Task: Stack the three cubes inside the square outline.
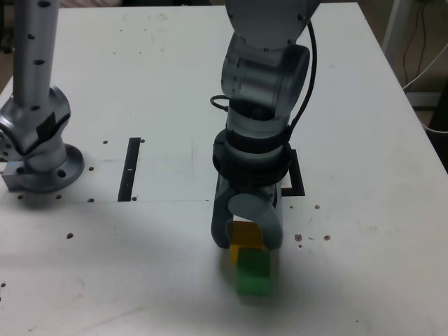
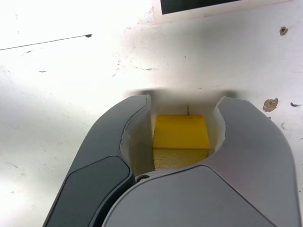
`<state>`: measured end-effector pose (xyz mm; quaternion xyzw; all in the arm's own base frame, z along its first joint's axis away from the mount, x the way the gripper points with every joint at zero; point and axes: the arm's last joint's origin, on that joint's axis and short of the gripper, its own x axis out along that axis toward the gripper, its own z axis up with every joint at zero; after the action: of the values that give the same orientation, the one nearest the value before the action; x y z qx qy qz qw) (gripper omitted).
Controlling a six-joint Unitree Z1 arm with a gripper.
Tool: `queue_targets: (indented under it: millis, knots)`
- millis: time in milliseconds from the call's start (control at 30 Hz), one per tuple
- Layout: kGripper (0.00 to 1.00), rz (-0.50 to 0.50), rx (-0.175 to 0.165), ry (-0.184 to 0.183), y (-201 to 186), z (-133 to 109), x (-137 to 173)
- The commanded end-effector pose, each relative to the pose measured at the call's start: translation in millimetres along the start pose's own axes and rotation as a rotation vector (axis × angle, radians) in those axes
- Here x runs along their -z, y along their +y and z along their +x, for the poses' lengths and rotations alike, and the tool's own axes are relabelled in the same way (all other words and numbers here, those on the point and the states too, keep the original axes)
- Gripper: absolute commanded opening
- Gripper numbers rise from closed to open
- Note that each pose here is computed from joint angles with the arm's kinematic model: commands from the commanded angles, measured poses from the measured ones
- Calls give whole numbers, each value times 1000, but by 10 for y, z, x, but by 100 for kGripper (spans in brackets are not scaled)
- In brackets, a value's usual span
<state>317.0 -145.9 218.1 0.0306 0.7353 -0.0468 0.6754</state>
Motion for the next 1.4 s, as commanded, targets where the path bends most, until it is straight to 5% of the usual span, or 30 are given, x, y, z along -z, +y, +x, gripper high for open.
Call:
queue_targets:
  millis: [0, 267, 933, 1367]
  knots:
    - [33, -2, 4, -20, 24, -99, 37]
    - [33, -7, -13, -42, 109, -347, 123]
    - [33, -50, -54, 2, 914, -781, 53]
    - [33, -91, -54, 20, 1144, -650, -111]
